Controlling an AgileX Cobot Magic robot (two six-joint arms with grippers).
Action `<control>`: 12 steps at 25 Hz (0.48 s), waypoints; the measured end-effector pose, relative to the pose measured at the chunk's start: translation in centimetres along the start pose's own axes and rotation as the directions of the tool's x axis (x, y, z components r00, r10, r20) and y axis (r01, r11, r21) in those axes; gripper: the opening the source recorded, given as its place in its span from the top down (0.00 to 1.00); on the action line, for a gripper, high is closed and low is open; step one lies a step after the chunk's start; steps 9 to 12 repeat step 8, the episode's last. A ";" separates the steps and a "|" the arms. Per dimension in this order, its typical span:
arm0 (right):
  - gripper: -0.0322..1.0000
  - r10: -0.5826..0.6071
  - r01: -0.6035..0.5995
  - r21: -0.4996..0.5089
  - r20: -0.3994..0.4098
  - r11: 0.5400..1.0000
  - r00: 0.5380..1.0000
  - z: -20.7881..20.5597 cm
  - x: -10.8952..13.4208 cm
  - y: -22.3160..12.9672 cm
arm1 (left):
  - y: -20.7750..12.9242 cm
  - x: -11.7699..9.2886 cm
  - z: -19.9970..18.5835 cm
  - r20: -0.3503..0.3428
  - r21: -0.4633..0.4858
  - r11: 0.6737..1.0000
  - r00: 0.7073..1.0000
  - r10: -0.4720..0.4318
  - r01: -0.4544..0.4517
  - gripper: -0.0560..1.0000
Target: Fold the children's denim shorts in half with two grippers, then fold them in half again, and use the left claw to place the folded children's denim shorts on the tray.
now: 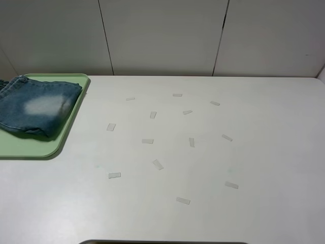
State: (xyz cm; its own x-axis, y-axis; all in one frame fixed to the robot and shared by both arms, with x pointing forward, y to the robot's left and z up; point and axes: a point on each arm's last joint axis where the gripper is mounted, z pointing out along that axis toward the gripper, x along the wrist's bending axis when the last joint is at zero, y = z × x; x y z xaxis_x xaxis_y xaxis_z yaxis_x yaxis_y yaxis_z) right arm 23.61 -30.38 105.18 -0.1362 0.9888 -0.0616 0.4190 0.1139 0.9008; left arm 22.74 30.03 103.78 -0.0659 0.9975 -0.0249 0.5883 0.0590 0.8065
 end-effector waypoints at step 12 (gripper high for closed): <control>0.30 0.000 0.000 0.000 0.001 1.000 1.000 0.0 0.0 0.0 | 0.0 0.0 0.0 0.000 0.000 1.000 1.000 0.000 0.000 0.09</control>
